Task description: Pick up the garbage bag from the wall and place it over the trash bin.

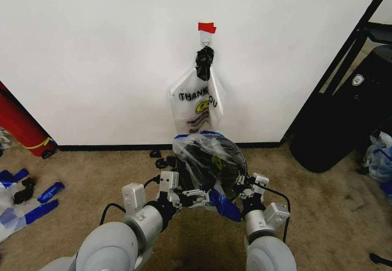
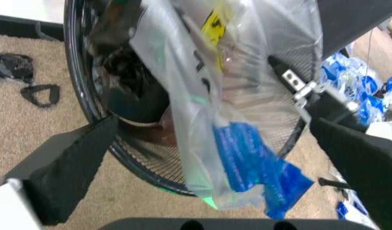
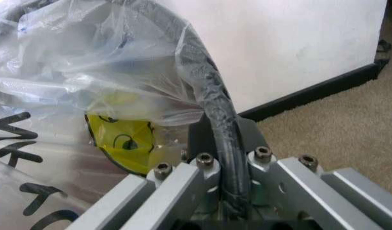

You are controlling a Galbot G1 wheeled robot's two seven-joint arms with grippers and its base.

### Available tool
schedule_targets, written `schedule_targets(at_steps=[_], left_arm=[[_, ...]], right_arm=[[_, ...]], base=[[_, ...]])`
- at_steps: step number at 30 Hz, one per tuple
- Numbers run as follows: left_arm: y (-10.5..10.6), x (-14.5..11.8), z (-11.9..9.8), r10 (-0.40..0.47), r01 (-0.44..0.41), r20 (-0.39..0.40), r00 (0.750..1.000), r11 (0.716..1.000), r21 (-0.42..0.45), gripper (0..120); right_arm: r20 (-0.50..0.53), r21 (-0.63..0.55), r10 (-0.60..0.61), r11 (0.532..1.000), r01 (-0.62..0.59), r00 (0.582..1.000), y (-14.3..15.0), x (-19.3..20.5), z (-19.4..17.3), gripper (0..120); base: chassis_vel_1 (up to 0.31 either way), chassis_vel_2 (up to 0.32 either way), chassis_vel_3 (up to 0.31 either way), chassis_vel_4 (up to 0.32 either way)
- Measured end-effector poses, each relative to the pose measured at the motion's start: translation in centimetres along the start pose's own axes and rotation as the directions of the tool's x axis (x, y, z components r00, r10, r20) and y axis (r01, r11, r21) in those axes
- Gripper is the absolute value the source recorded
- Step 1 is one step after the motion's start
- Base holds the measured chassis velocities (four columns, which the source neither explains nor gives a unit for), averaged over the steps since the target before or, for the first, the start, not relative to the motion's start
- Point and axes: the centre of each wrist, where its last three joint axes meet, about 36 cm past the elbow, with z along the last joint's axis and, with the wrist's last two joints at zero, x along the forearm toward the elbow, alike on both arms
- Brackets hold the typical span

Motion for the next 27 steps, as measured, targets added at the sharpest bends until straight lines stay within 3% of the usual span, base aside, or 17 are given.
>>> schedule_targets(at_steps=[3, 12, 15, 27], left_arm=[[0.03, -0.04, 0.19, -0.001, 0.001, -0.007, 1.0, 1.0, 0.002, 104], [-0.01, -0.13, 0.64, 0.002, -0.002, -0.019, 1.0, 1.0, 0.007, 74], [0.03, -0.17, 0.78, 0.007, -0.007, -0.022, 1.0, 1.0, 0.009, 57], [0.01, 0.31, 0.79, 0.011, -0.011, -0.019, 1.0, 1.0, 0.002, 17]], right_arm=[[-0.002, -0.002, -0.001, 1.0, 0.001, 1.0, 0.0, 0.03, -0.01, 0], [-0.008, -0.011, -0.003, 1.0, 0.003, 1.0, 0.06, 0.14, -0.13, 0], [-0.009, -0.014, -0.003, 1.0, 0.003, 1.0, 0.08, 0.21, -0.24, 0], [-0.015, -0.019, 0.005, 1.0, -0.005, 1.0, -0.16, 0.2, -0.36, 0]], base=[[0.0, 0.0, 0.0, 0.0], [0.0, 0.0, 0.0, 0.0], [0.0, 0.0, 0.0, 0.0], [0.0, 0.0, 0.0, 0.0]])
